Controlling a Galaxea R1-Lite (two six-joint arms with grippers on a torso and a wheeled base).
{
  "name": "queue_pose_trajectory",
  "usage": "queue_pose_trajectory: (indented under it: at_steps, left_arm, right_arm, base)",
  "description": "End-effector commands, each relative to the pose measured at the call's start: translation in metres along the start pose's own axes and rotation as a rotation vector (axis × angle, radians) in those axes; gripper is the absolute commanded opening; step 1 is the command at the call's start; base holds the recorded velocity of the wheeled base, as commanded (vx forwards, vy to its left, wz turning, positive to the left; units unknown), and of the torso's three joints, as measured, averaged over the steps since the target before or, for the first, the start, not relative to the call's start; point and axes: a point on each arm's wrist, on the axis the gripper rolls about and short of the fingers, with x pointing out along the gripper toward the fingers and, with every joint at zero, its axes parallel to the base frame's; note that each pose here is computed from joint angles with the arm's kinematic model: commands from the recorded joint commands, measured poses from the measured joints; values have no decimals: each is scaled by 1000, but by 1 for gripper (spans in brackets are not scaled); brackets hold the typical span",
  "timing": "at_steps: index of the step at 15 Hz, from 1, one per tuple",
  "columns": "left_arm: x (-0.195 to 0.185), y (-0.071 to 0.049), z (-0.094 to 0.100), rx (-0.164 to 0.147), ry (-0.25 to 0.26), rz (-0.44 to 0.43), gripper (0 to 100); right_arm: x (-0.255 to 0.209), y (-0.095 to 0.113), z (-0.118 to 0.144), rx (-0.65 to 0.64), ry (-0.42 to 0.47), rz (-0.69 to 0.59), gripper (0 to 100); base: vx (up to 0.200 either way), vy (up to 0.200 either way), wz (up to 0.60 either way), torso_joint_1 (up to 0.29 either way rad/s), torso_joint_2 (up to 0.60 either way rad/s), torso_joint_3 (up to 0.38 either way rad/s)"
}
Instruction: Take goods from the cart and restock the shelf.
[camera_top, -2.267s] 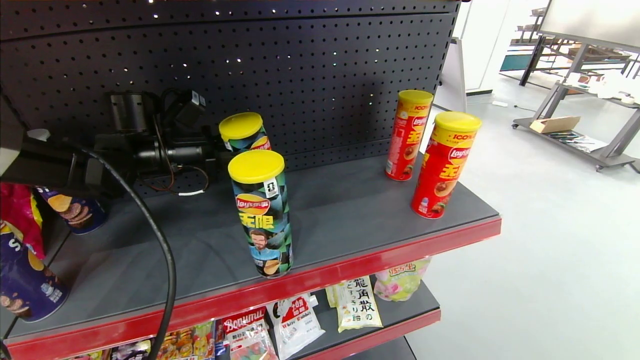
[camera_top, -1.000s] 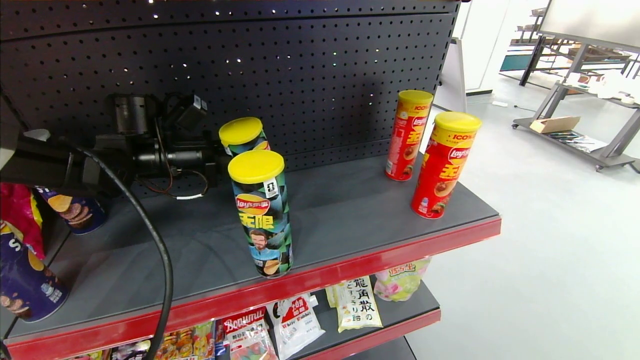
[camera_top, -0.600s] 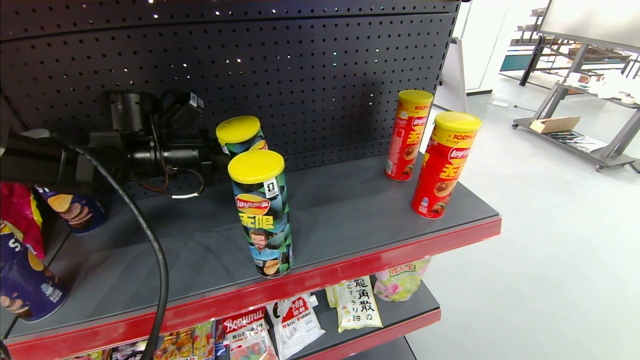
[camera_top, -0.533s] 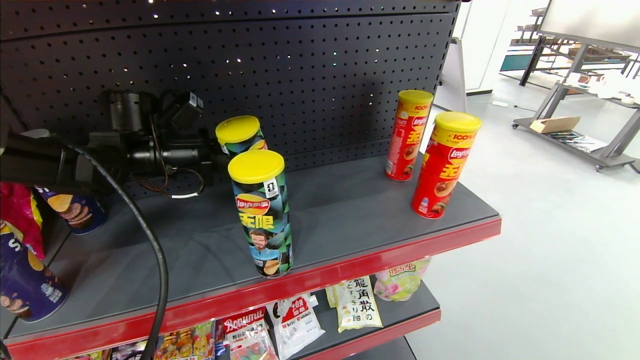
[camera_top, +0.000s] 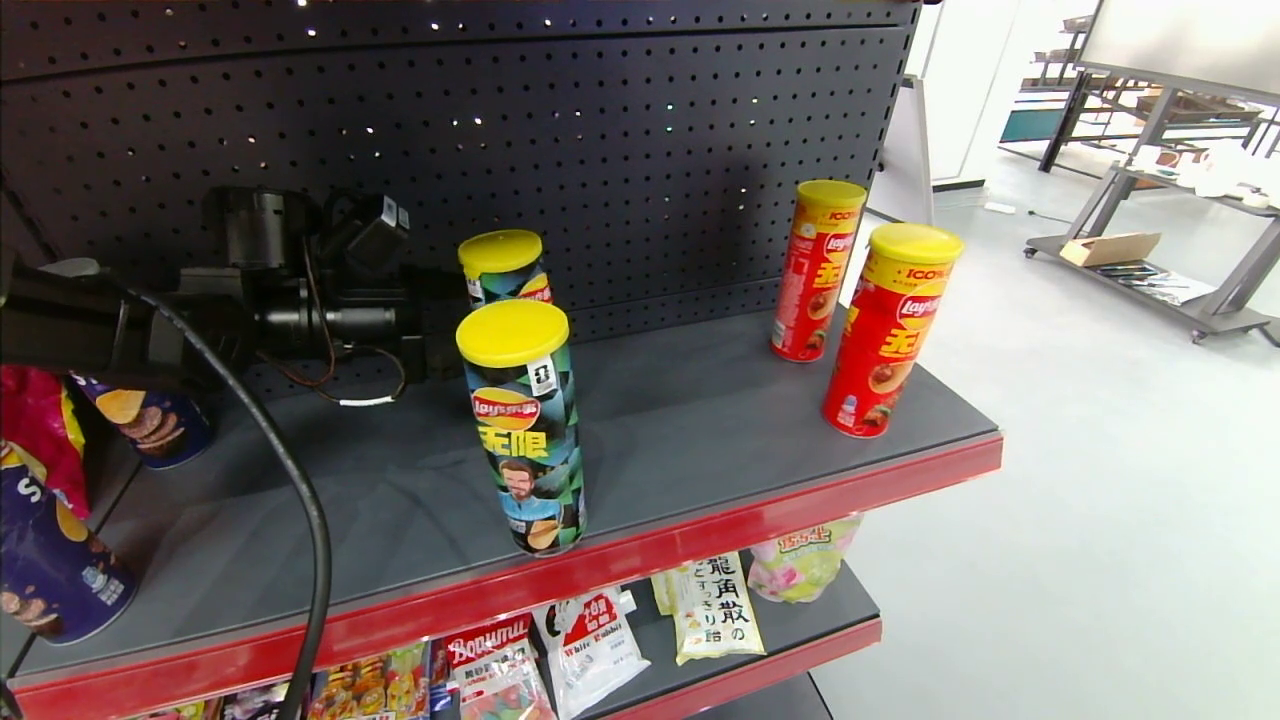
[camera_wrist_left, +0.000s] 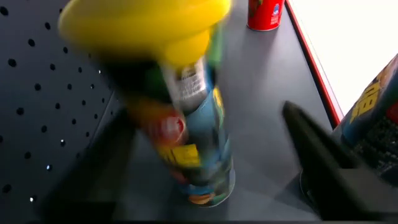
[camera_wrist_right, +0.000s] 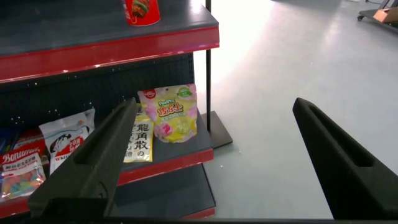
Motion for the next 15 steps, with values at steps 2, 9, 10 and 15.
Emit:
queue_pose_trajectory:
  at_steps: [2, 9, 10, 15]
  left_arm:
    - [-1, -1, 0, -2, 2, 1, 100]
    - [-49, -25, -4, -67, 45, 82, 100]
    - [-55, -31, -5, -75, 52, 95, 100]
    - [-77, -67, 7, -93, 56, 113, 100]
  right_arm:
    - [0, 0, 0, 0, 2, 0, 100]
    - [0, 0, 0, 0, 0, 0, 100]
    - [0, 0, 0, 0, 0, 0, 100]
    - [0, 0, 0, 0, 0, 0, 100]
  base:
    - [0, 0, 0, 0, 0, 0]
    - [0, 0, 0, 0, 0, 0]
    - [0, 0, 0, 0, 0, 0]
    - [0, 0, 0, 0, 0, 0]
